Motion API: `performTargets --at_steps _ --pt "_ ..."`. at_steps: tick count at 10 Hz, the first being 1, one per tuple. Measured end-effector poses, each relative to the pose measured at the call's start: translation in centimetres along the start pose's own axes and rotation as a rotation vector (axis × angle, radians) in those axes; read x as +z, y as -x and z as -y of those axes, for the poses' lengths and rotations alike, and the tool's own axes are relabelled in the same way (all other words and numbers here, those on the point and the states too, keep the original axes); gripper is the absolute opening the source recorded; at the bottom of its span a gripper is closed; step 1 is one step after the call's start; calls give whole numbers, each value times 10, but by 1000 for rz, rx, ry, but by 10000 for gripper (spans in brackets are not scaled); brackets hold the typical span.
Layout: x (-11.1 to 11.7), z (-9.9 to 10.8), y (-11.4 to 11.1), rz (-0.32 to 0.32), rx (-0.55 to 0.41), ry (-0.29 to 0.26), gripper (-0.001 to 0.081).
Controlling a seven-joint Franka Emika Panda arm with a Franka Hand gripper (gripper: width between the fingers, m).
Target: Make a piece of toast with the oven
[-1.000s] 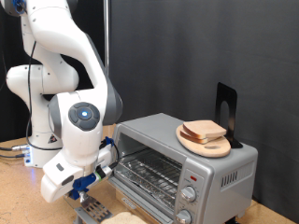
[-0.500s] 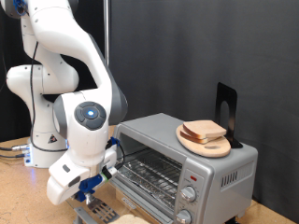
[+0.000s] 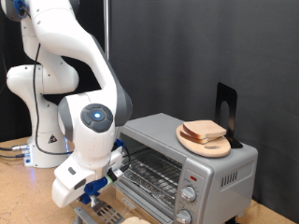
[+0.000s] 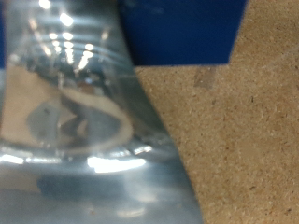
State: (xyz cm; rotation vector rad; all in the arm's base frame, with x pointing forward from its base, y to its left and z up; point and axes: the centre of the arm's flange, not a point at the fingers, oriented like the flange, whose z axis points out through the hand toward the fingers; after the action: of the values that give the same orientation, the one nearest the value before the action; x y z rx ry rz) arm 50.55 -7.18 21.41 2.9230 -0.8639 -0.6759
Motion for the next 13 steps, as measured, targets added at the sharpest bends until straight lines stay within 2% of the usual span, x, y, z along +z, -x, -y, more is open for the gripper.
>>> performTargets --at_steps 2,5,6,7,8,9,10,11,13 --pt "5 4 5 -55 -108 0 491" --pt "11 -8 37 -79 -335 22 491" --pt "8 -13 46 -91 -374 0 491" --pt "4 -18 53 -121 -396 -63 491" --pt "-6 -23 58 -187 -407 -141 491" --pt "-17 -31 61 -246 -413 -171 491" --pt "-30 -40 61 -303 -405 -168 491" --pt "-42 -50 59 -339 -410 -141 491" --pt "-58 -67 52 -350 -406 -101 491"
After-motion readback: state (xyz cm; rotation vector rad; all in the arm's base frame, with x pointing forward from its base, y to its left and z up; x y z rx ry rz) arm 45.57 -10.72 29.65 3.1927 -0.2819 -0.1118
